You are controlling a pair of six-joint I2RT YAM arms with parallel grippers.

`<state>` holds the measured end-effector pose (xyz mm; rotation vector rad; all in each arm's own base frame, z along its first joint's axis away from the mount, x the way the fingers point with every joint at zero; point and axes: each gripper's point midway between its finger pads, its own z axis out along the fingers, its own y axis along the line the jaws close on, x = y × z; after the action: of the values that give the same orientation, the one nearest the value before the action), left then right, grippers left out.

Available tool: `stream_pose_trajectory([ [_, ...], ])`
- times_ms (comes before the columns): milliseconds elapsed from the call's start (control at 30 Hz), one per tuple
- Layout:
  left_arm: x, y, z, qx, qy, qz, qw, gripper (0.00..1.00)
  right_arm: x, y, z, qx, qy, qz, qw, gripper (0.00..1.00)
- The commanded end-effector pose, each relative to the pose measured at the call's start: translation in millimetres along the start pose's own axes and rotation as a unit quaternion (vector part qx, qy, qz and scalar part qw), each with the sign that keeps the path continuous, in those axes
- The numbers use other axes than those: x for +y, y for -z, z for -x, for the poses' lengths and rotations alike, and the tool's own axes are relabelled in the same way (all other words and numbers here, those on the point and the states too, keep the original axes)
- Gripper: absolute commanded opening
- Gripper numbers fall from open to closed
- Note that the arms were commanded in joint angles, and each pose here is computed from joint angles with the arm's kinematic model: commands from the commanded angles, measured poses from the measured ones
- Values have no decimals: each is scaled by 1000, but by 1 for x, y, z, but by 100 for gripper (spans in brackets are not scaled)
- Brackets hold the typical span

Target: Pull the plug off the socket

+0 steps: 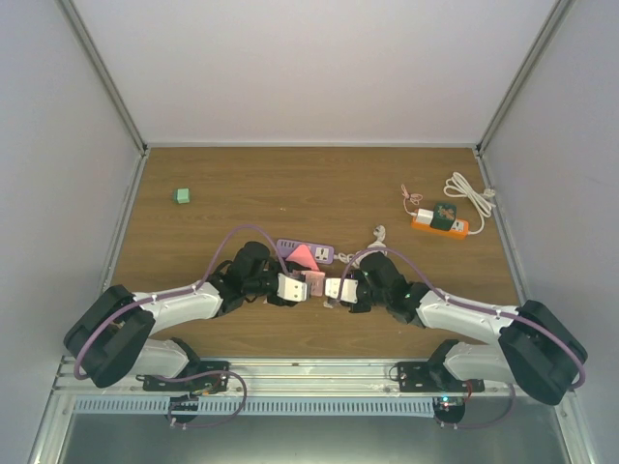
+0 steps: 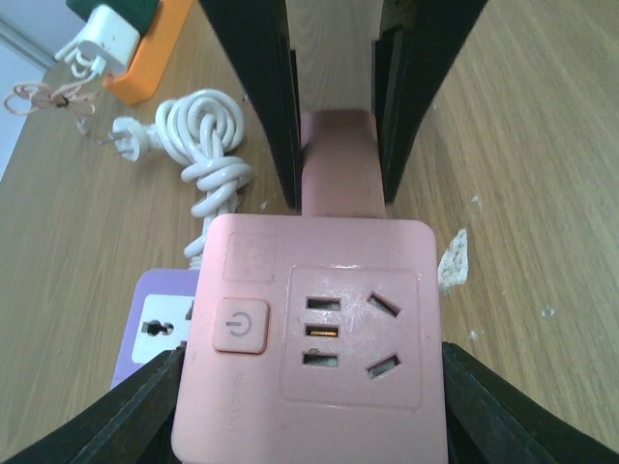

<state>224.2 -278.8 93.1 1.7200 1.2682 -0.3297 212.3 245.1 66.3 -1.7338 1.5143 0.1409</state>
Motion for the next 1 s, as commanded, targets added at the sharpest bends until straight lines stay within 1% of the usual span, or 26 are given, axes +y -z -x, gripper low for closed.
stream_pose_trajectory([
  [0,4,5,-39,85,20,19,996,17,6,5,-42,79,-15,1,997,4],
  [167,5,5,-41,92,25,22,995,16,7,7,-45,84,-20,4,996,2],
  [333,8,6,-40,90,24,25,995,16,0,10,-40,75,-28,-4,997,0],
  [467,12,6,-37,87,38,22,995,21,-11,14,-31,60,-60,4,996,0],
  [533,14,8,-34,81,41,20,996,29,-16,18,-24,46,-82,13,996,1],
  [600,17,10,-28,70,45,20,996,38,-21,22,-17,33,-98,21,994,1],
  [733,23,16,-19,46,55,19,997,63,-33,29,-3,10,-130,31,991,1],
  [800,29,20,-12,31,59,23,998,72,-39,32,5,-3,-151,41,988,1],
  [867,33,24,-5,19,57,29,998,79,-42,35,13,-16,-168,52,984,1],
  [967,40,32,7,4,45,40,998,86,-47,40,26,-36,-185,70,980,1],
])
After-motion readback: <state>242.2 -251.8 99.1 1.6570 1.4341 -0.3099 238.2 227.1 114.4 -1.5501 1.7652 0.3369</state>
